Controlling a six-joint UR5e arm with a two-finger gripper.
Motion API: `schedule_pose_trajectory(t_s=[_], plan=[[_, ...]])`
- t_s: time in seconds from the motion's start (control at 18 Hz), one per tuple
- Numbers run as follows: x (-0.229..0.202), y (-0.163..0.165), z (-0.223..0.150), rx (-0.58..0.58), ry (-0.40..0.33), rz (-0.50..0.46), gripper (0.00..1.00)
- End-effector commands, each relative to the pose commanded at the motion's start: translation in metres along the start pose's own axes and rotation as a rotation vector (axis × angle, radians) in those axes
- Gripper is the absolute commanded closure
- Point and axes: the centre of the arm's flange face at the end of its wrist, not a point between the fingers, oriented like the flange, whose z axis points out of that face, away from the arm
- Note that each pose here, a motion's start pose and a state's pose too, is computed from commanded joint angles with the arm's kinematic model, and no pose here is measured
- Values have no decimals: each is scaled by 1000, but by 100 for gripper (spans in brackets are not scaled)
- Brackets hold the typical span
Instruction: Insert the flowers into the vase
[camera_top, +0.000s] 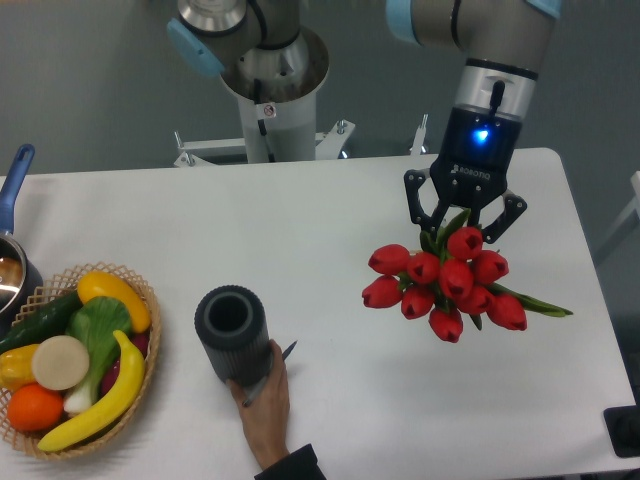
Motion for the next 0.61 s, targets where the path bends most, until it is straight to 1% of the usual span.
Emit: schedule_pose_trajectory(t_s=[0.22, 0.44, 0.61], plan=[[13, -13, 4, 82, 65, 21, 61], [42, -35, 28, 137, 146, 81, 61], [61, -45, 55, 169, 202, 136, 61]])
